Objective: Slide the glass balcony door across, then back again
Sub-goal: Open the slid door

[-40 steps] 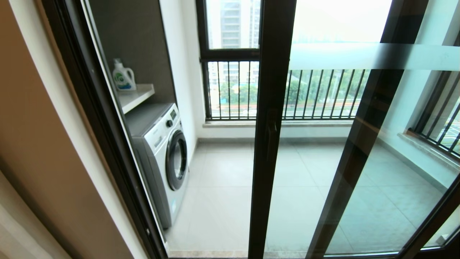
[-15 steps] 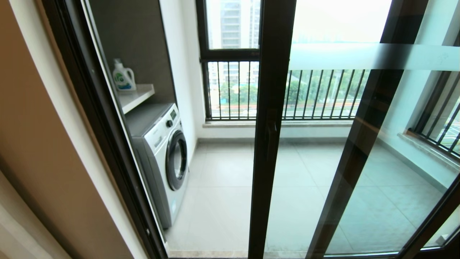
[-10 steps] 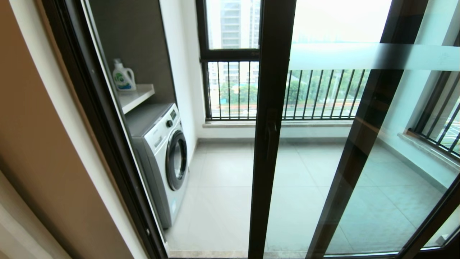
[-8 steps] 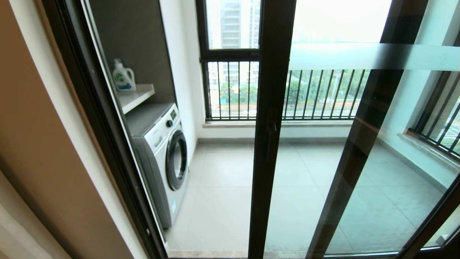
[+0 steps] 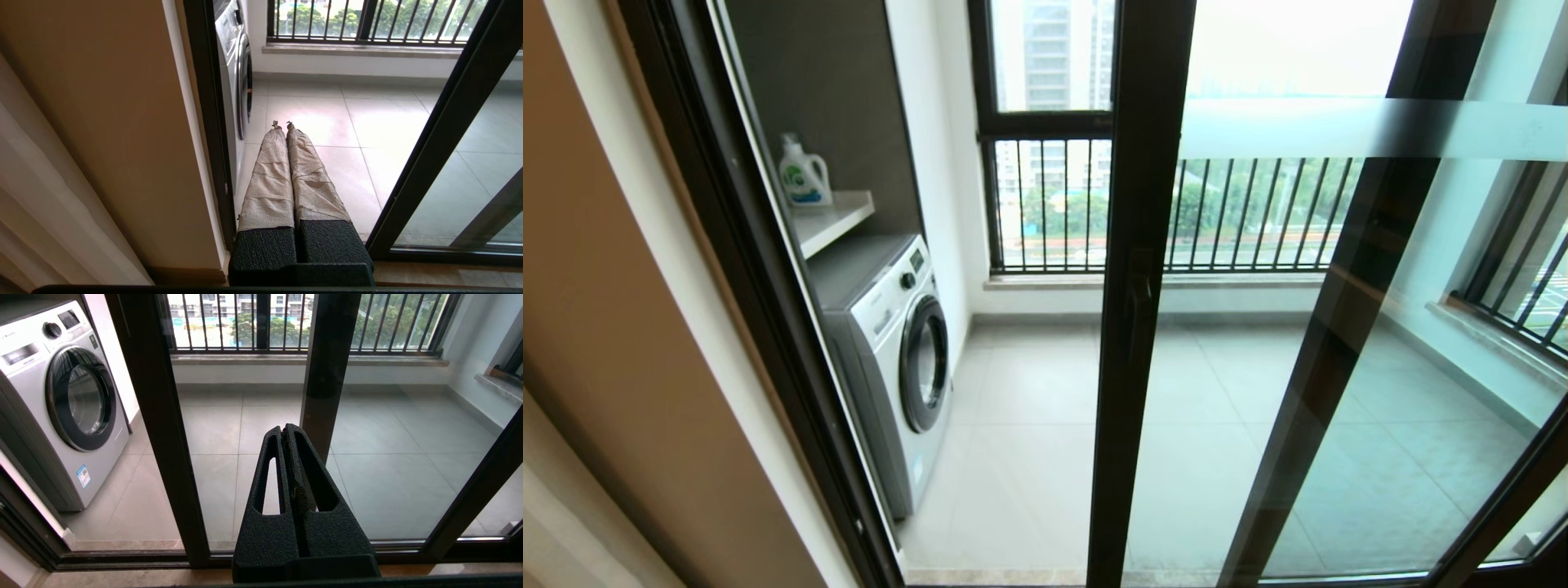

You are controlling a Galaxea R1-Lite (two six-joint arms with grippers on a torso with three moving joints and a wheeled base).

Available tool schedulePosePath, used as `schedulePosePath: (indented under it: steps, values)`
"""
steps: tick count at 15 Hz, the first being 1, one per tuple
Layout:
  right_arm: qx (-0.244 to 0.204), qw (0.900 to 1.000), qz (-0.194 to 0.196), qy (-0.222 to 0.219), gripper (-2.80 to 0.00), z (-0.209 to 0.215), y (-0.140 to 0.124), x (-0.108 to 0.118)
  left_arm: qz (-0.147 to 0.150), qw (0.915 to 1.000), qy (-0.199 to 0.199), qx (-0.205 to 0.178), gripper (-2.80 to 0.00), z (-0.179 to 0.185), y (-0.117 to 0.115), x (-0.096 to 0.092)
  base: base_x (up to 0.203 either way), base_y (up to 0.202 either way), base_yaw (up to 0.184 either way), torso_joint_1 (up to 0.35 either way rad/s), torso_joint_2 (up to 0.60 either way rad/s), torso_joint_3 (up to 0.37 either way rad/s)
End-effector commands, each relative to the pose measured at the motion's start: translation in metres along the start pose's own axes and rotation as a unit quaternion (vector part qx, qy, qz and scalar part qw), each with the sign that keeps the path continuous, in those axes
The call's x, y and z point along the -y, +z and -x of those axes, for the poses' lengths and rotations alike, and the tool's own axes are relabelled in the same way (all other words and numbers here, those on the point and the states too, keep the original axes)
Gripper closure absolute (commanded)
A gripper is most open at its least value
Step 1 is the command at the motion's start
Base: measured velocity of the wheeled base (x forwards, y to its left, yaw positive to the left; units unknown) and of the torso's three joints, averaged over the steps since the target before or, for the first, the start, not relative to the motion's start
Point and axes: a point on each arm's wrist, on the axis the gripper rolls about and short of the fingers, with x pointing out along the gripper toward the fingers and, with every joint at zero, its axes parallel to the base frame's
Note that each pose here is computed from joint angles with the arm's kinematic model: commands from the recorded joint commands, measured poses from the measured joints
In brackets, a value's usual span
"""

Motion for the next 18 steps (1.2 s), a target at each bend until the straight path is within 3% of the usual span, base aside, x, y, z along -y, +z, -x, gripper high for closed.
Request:
schedulePosePath:
  steps: [1, 6, 12, 14, 18]
  values:
    - [0.013, 1.000, 0.006, 0.001, 0.00, 0.003, 0.016, 0.001, 0.000, 1.0000, 0.001, 0.000, 0.00, 0.000, 0.000, 0.000, 0.000, 0.000, 0.000, 0.000, 0.00, 0.000]
    - [-0.025, 0.999, -0.021, 0.020, 0.00, -0.023, 0.090, 0.005, 0.000, 1.0000, 0.001, -0.001, 0.00, 0.000, 0.000, 0.000, 0.000, 0.000, 0.000, 0.000, 0.00, 0.000]
    - [-0.097, 0.992, -0.047, 0.065, 0.00, -0.118, 0.150, 0.007, 0.000, 1.0000, 0.001, -0.001, 0.00, 0.000, 0.000, 0.000, 0.000, 0.000, 0.000, 0.000, 0.00, 0.000]
    - [-0.124, 0.984, -0.066, 0.105, 0.00, -0.154, 0.155, 0.001, 0.000, 1.0000, 0.001, 0.000, 0.00, 0.000, 0.000, 0.000, 0.000, 0.000, 0.000, 0.000, 0.00, 0.000]
    - [-0.202, 0.952, -0.063, 0.222, 0.00, -0.208, 0.139, -0.045, 0.000, 1.0000, 0.001, -0.001, 0.00, 0.000, 0.000, 0.000, 0.000, 0.000, 0.000, 0.000, 0.00, 0.000]
